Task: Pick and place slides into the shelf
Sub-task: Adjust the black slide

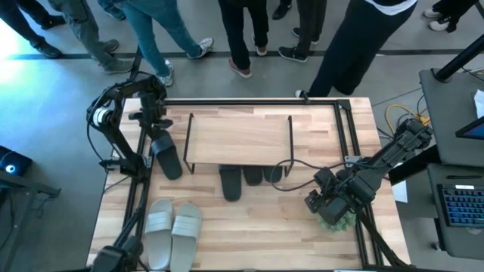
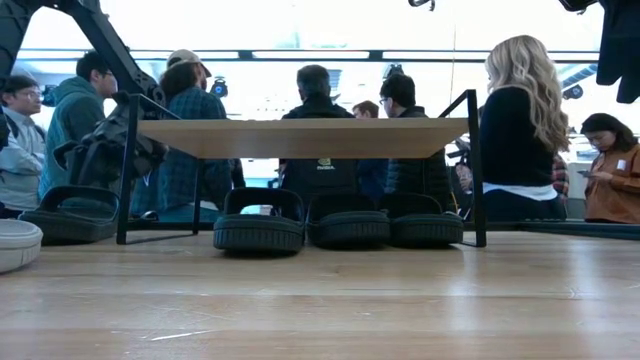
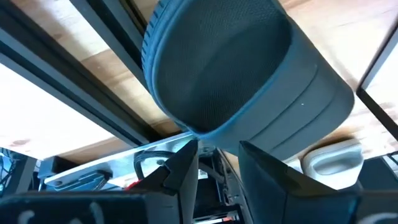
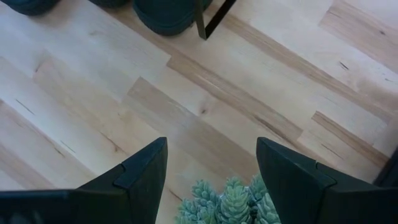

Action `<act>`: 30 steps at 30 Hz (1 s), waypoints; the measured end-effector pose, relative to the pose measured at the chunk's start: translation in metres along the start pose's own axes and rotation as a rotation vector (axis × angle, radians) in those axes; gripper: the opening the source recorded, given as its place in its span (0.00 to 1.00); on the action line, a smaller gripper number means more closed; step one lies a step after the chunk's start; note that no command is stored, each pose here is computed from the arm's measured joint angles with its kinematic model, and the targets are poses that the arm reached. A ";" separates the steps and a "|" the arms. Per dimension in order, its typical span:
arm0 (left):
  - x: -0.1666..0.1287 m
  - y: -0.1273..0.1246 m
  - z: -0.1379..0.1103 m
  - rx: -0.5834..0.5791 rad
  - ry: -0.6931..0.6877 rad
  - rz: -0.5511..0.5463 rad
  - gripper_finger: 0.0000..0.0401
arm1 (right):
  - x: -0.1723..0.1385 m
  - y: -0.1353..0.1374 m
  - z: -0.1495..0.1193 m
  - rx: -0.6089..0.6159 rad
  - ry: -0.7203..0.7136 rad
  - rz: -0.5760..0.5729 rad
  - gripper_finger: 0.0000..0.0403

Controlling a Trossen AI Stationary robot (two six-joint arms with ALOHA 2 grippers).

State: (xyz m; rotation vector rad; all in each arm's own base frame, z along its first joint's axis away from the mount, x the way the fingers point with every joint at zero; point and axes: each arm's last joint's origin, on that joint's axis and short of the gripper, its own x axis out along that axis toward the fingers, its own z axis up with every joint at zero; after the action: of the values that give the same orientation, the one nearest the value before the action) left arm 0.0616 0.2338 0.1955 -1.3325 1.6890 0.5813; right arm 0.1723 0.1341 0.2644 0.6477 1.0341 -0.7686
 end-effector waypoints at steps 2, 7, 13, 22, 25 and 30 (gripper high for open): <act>0.001 0.000 0.000 -0.006 0.008 0.010 0.25 | 0.000 0.000 0.000 -0.002 -0.003 -0.002 0.59; 0.006 -0.009 0.002 -0.036 0.085 0.040 0.25 | 0.000 0.000 0.000 -0.021 -0.008 -0.002 0.59; 0.006 -0.028 -0.001 -0.001 0.077 0.016 0.25 | 0.001 -0.001 0.002 -0.036 -0.009 -0.011 0.59; 0.007 -0.028 0.001 -0.004 0.076 -0.011 0.25 | 0.002 -0.001 0.006 -0.055 -0.010 -0.018 0.59; 0.010 -0.027 0.007 -0.059 0.043 -0.044 0.25 | 0.002 -0.001 0.006 -0.055 -0.010 -0.018 0.59; -0.012 -0.039 0.016 -0.007 -0.110 -0.268 0.25 | 0.002 -0.001 0.005 -0.055 0.001 -0.018 0.59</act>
State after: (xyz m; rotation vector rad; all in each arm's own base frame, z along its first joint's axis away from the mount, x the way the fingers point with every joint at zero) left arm 0.1044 0.2403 0.2043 -1.4750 1.3932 0.4945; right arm 0.1750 0.1291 0.2643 0.5924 1.0598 -0.7535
